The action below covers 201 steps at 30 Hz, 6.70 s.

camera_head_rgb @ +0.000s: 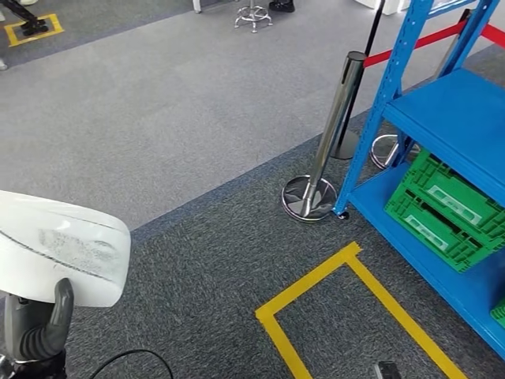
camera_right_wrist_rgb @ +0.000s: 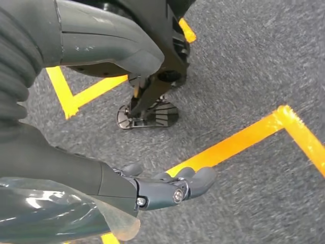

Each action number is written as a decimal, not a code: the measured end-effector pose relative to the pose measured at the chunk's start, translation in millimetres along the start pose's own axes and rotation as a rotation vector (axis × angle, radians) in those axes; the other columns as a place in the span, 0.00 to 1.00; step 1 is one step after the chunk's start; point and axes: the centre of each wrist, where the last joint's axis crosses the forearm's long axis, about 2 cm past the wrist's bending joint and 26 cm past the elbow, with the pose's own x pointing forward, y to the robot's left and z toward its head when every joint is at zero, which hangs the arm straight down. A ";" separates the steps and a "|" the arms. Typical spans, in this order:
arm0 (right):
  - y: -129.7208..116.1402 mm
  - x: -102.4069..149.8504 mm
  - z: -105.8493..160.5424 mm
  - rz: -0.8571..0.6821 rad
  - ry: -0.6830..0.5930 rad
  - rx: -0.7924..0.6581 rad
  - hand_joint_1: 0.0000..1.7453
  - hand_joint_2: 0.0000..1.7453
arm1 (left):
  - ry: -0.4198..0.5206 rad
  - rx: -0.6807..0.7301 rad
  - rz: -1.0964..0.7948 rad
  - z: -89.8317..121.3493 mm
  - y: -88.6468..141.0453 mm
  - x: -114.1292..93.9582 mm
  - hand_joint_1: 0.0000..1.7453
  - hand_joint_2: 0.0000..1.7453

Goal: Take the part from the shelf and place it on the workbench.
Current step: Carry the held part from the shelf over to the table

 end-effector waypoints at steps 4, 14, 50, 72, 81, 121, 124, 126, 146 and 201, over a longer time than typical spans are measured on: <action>3.6 -2.5 -5.4 0.013 0.014 0.010 0.00 1.00 | -0.010 -0.006 0.010 -2.8 -0.9 -2.2 1.00 1.00; 10.5 7.3 -24.2 0.030 -0.008 0.032 0.00 1.00 | -0.055 -0.046 0.025 -16.8 -7.7 -5.9 1.00 1.00; 5.5 -16.9 7.6 0.061 0.152 0.025 0.00 1.00 | -0.024 0.077 -0.046 -13.8 -16.2 -15.1 1.00 1.00; 7.8 -14.2 14.9 0.080 0.157 0.050 0.00 1.00 | -0.053 0.091 -0.161 -11.2 -13.5 -12.1 1.00 1.00; 6.5 -12.9 15.4 0.059 0.151 0.036 0.00 1.00 | -0.055 0.103 -0.146 -10.8 -13.5 -9.9 1.00 1.00; 13.6 -10.6 12.2 0.089 0.141 0.070 0.00 1.00 | -0.112 0.084 -0.176 -12.0 -5.3 -3.4 1.00 1.00; 14.5 -11.8 12.9 0.093 0.144 0.073 0.00 1.00 | -0.118 0.080 -0.180 -13.3 -4.2 -3.2 1.00 1.00; 14.9 -12.8 13.6 0.096 0.147 0.076 0.00 1.00 | -0.117 0.079 -0.181 -12.8 -3.7 -3.2 1.00 1.00; 14.6 -11.4 12.4 0.095 0.145 0.075 0.00 1.00 | -0.150 0.093 -0.205 -15.7 -1.6 0.6 1.00 1.00; 17.1 -8.4 12.1 0.061 0.149 0.069 0.00 1.00 | -0.182 0.085 -0.227 -23.0 -1.8 0.3 1.00 1.00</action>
